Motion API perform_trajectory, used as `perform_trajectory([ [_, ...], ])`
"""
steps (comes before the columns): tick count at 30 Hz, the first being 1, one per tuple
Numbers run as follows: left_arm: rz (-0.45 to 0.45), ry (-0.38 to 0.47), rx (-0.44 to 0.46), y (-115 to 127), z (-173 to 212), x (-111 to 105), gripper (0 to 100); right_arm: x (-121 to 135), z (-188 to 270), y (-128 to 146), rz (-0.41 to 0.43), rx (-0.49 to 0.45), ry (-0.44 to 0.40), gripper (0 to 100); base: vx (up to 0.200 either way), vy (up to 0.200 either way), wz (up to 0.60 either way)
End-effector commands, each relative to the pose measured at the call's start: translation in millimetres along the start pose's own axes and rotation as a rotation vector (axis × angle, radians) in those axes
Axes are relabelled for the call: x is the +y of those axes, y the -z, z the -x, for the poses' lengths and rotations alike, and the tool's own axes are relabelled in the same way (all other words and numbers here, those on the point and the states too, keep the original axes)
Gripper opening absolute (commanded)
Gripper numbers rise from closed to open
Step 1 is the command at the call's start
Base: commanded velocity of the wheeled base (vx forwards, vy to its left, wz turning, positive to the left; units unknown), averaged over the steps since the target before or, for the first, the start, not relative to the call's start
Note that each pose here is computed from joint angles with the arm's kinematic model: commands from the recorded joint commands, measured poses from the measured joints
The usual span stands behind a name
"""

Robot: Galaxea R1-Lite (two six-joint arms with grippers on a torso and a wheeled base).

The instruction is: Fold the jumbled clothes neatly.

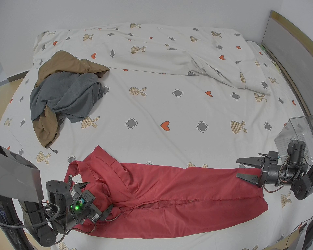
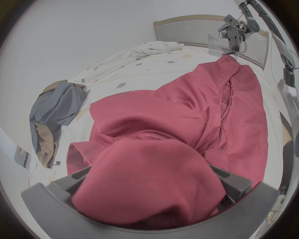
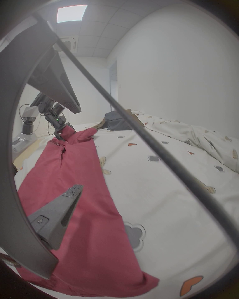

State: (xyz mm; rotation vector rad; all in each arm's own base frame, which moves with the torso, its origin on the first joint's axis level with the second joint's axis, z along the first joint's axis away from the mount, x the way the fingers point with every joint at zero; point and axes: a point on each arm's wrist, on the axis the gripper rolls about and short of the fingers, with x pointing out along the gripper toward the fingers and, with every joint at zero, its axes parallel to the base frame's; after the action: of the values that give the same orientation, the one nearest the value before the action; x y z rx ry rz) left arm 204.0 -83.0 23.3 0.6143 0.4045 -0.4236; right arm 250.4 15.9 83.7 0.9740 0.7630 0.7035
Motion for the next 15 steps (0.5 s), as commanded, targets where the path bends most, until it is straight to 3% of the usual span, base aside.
perform_trajectory([
  [1,0.003,-0.001,0.024,5,0,0,100,-19,4,-8,-0.038,-0.03,0.039,100,0.0,0.0,0.0],
  [8,0.021,-0.06,-0.009,1,5,13,100,-32,18,-16,-0.062,-0.09,0.075,100,0.0,0.0,0.0],
  [9,0.027,-0.101,-0.059,-9,6,19,100,-34,22,-15,-0.072,-0.101,0.083,100,0.0,0.0,0.0],
  [15,0.016,-0.186,-0.122,-25,2,29,100,-32,23,-16,-0.064,-0.109,0.081,100,0.0,0.0,0.0],
])
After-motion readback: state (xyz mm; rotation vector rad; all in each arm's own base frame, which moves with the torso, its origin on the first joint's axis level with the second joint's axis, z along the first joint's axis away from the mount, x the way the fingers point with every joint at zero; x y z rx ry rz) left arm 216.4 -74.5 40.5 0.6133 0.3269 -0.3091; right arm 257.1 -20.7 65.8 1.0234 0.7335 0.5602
